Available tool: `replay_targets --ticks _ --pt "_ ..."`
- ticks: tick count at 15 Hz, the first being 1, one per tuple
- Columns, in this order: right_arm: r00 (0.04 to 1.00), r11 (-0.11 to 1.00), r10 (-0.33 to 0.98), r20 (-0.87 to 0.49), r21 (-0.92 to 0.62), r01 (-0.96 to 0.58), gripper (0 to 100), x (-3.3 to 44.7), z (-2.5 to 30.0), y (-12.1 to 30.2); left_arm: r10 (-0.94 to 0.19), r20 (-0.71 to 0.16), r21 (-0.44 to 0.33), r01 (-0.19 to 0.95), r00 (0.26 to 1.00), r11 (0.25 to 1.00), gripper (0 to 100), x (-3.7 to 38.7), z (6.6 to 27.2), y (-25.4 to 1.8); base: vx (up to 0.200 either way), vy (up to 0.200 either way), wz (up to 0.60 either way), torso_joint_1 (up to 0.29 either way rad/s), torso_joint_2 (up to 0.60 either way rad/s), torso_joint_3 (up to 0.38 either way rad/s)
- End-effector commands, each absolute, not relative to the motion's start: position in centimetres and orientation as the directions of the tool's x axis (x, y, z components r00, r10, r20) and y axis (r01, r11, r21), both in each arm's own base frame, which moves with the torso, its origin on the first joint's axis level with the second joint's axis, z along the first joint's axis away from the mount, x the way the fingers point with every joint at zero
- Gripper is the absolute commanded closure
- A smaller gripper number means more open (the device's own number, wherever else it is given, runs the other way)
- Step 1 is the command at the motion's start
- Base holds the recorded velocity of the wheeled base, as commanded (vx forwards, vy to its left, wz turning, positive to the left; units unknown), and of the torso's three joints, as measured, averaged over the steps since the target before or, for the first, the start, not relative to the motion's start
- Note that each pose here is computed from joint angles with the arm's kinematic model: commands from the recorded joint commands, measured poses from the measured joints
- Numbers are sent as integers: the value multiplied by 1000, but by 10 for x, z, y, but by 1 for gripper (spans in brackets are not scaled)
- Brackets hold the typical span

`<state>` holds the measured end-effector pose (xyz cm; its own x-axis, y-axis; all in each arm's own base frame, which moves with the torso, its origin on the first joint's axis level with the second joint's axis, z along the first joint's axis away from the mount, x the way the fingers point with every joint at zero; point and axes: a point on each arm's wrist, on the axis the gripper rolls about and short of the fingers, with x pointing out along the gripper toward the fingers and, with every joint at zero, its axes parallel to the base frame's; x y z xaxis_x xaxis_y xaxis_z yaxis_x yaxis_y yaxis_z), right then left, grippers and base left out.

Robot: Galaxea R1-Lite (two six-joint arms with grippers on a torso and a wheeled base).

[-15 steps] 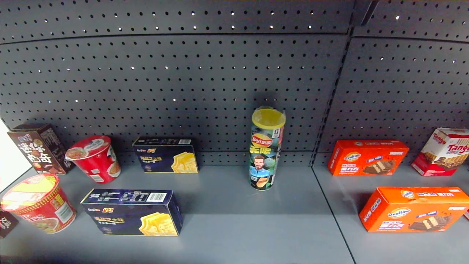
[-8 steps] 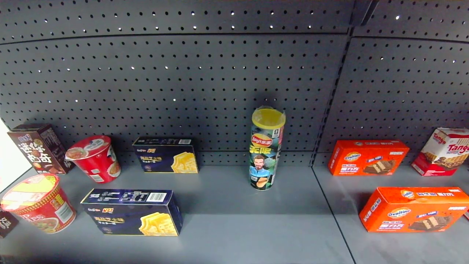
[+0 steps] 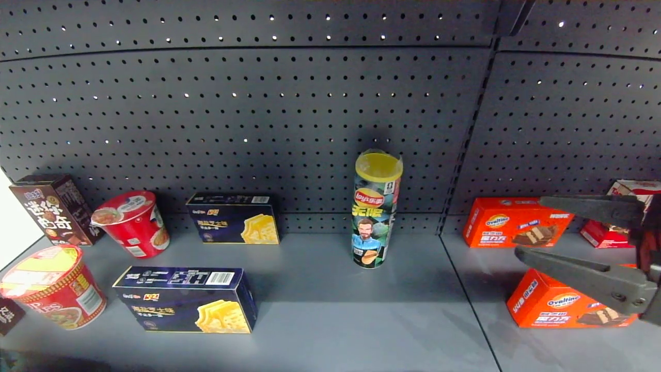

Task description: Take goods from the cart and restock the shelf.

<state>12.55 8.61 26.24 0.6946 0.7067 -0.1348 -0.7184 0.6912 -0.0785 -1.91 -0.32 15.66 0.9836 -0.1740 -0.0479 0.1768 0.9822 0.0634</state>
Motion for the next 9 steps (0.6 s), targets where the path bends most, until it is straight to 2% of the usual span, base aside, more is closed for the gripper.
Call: replay_targets --ticks 1,6,9 --pt "670 677 708 -224 -56 -734 0 147 248 103 -210 -85 58 215 974 975 100 -14 167 -3 0 0 0 0 0 0" --pt "644 650 719 -263 -74 -756 0 194 237 135 -339 -225 37 356 913 934 100 -6 200 -2 0 0 0 0 0 0" --pt "637 638 724 -265 -93 -764 0 212 239 151 -356 -293 48 385 888 922 100 14 206 -7 0 0 0 0 0 0"
